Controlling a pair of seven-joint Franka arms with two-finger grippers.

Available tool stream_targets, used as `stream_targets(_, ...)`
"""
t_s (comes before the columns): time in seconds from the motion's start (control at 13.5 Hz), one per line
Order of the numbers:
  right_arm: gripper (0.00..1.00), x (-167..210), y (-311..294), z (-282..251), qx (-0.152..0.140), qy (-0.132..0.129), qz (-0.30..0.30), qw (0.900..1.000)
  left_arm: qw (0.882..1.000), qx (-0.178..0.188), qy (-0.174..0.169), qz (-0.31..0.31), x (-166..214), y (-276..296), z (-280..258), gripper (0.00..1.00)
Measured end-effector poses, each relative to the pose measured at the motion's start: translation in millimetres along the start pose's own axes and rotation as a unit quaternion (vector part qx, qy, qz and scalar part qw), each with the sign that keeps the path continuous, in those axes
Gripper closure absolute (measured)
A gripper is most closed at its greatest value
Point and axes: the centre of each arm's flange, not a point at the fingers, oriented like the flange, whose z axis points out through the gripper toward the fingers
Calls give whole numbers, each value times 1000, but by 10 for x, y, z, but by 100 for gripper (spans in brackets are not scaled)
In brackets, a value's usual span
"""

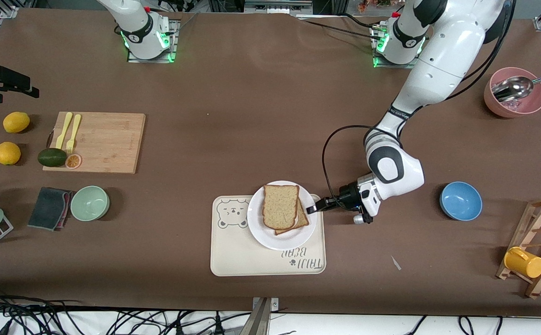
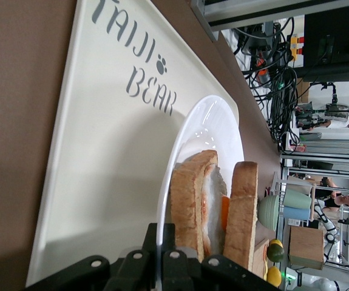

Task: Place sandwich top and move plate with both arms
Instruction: 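Slide the plate with the left gripper onto the bear-printed tray, then open the left gripper and release the plate rim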

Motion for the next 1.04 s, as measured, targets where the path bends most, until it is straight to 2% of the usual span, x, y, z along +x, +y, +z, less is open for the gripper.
stream_targets(0.3, 0, 0, 0, 0, 0, 0, 0, 1000, 999, 7, 30, -16, 210, -134, 91, 96)
stream_targets(0.74, 0, 0, 0, 0, 0, 0, 0, 1000, 999, 6, 40, -32, 254, -103, 283, 95)
stream_targets(0.96, 0, 0, 0, 0, 0, 0, 0, 1000, 999, 7, 43, -32, 291, -108, 254, 85)
stream_targets(1.04, 0, 0, 0, 0, 0, 0, 0, 1000, 999, 7, 45, -30, 317, -102, 234, 79)
